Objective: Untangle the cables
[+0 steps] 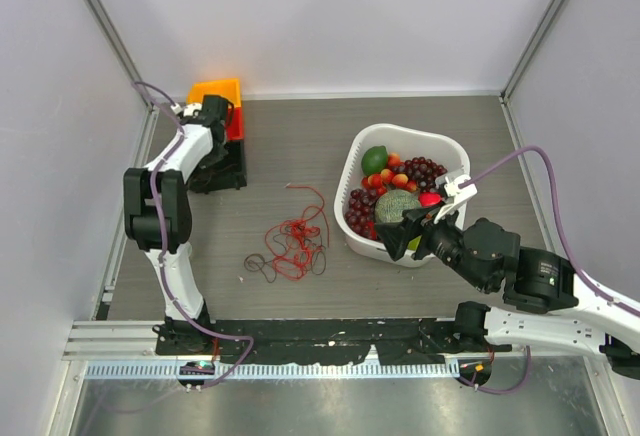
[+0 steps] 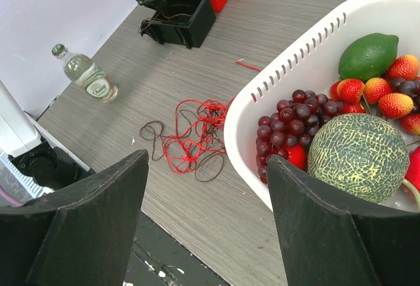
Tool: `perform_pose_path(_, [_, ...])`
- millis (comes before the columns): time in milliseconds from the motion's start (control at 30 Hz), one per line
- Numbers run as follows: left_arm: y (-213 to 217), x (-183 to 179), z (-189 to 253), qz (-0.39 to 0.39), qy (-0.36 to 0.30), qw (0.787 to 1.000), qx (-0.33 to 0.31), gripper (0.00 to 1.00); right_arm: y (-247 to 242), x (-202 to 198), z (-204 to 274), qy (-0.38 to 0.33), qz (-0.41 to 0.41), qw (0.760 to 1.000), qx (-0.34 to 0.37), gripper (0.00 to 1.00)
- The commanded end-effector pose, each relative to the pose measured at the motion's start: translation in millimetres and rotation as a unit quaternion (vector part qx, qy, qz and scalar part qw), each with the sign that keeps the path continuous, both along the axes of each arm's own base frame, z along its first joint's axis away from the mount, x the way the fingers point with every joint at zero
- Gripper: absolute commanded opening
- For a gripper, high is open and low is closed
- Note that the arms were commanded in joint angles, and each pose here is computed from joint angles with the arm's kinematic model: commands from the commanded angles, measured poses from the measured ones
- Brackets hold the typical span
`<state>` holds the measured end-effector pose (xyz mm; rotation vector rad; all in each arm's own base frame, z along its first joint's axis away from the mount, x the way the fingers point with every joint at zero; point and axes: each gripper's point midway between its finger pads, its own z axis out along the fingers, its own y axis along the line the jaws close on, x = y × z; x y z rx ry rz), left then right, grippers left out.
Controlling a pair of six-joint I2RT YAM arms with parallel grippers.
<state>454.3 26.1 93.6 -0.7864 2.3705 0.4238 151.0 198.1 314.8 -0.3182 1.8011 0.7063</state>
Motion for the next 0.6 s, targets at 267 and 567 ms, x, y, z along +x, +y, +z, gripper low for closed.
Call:
perform_pose_path(267, [9, 9, 17, -0.016, -0.03, 0.999, 0.006, 0.0, 8, 3, 11, -0.007, 0.002, 1.0, 0.021, 0.77])
perform_pose_path(567, [-14, 56, 12, -0.14, -0.022, 0.99, -0.011, 0.0, 10, 1, 10, 0.001, 0.005, 1.0, 0.029, 0.77])
